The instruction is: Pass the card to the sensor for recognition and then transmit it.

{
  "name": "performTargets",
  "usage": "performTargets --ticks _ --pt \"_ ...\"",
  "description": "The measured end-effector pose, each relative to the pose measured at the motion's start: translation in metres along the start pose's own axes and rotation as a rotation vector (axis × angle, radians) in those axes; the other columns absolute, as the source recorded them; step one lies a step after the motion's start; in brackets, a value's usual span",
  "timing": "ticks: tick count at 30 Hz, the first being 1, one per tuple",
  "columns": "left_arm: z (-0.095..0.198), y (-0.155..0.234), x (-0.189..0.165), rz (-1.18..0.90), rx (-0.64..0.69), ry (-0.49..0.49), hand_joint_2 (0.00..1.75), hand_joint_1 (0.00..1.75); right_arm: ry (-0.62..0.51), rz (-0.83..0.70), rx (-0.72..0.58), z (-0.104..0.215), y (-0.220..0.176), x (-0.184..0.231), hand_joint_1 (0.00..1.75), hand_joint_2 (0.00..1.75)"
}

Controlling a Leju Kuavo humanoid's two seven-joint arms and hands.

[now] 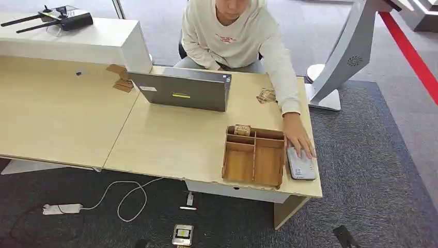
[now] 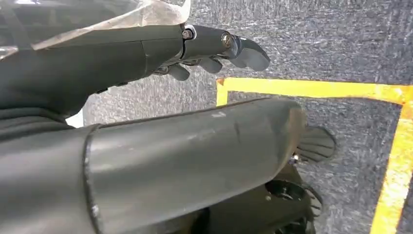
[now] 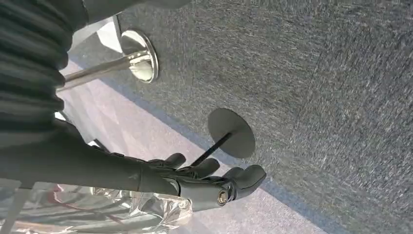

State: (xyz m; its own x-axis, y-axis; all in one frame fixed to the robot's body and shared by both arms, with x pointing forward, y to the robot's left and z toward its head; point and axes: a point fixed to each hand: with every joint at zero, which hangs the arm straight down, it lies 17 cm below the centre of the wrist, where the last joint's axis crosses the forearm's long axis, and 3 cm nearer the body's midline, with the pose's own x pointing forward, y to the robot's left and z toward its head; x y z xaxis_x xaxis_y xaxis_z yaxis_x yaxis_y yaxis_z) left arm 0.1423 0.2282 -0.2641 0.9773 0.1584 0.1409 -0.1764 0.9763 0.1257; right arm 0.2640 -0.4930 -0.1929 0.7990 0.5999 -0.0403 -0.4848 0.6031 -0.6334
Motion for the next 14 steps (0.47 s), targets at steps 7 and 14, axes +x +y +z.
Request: performTargets --ticks 7,14 --pt "-0.003 0.012 -0.005 -0.004 0.014 0.017 0.00 0.00 -0.016 0.038 0.015 0.002 0.006 0.005 0.00 1.75" --pt "-0.005 0.020 -0.002 0.033 0.032 0.006 0.00 0.00 0.004 0.052 0.031 0.002 0.012 -0.002 0.00 1.75"
